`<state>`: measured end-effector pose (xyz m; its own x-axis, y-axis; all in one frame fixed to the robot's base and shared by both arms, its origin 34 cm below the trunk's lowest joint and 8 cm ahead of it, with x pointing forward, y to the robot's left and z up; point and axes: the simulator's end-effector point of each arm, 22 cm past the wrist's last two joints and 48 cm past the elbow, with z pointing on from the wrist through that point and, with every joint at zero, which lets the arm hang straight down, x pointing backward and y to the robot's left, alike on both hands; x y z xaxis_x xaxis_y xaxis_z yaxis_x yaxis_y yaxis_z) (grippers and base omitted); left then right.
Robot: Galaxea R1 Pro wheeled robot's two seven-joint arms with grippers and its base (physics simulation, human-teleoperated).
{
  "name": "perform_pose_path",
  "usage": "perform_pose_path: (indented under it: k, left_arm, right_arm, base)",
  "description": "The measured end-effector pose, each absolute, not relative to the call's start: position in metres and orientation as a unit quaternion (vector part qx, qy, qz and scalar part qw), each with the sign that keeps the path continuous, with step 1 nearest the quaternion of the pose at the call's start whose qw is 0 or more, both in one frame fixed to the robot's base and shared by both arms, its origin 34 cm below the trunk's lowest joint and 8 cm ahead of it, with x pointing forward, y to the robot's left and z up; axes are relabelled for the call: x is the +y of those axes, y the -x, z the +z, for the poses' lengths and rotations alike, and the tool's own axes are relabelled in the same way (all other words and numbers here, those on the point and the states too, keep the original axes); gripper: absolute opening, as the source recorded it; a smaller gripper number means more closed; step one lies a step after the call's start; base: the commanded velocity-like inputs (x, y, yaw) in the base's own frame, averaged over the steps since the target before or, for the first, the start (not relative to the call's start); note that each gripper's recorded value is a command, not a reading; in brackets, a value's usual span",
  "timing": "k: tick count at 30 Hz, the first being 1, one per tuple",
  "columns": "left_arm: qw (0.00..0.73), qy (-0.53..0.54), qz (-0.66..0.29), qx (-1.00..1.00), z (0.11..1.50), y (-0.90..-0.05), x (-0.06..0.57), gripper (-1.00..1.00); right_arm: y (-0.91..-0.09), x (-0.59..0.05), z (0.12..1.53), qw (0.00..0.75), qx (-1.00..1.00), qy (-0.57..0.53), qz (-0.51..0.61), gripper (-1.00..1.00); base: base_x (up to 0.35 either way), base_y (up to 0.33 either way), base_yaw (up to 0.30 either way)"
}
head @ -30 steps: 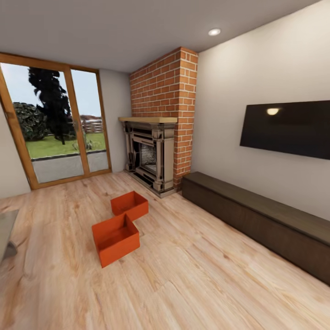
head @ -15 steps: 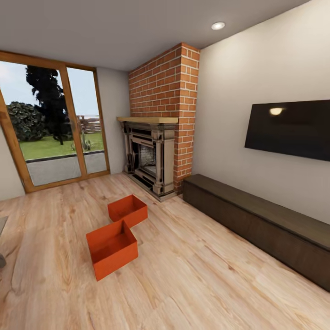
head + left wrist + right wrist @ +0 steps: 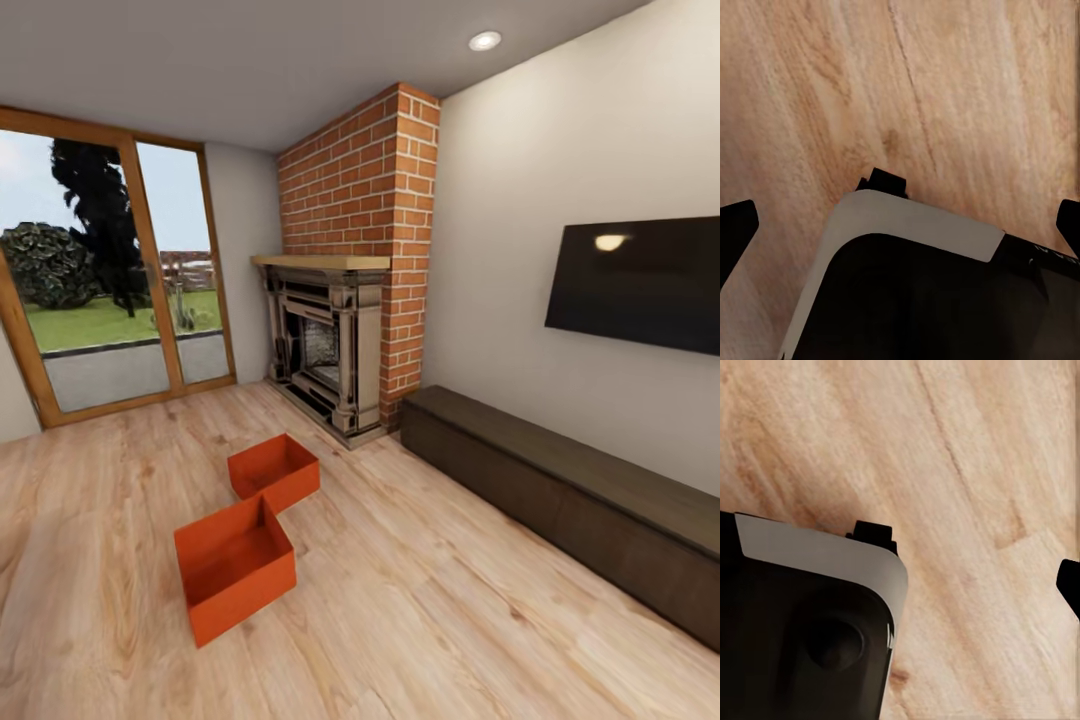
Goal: Move the two storage containers from the living room to the garage. In the garage, place one container on the floor and stack the other container on top of it (either order is fine).
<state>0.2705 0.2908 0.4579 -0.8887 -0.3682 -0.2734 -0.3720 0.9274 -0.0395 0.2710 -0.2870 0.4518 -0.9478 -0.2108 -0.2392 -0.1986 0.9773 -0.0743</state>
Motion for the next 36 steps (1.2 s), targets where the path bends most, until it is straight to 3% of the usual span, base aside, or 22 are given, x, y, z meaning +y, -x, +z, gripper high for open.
perform_pose_path:
  k: [23,36]
  left_arm:
    - [0.133,0.191,0.007,0.973,0.4561,-0.2643,0.2896,1.0]
    - [0.133,0.191,0.007,0.973,0.4561,-0.2644,0.289,1.0]
  right_arm:
    - [-0.2705,-0.2878,0.4517,0.122,0.987,0.105,-0.025,1.0]
    - [-0.2714,-0.2878,0.452,0.125,0.986,0.108,-0.025,1.0]
  base:
    - [0.325,0.0,0.002]
    - [0.325,0.0,0.117]
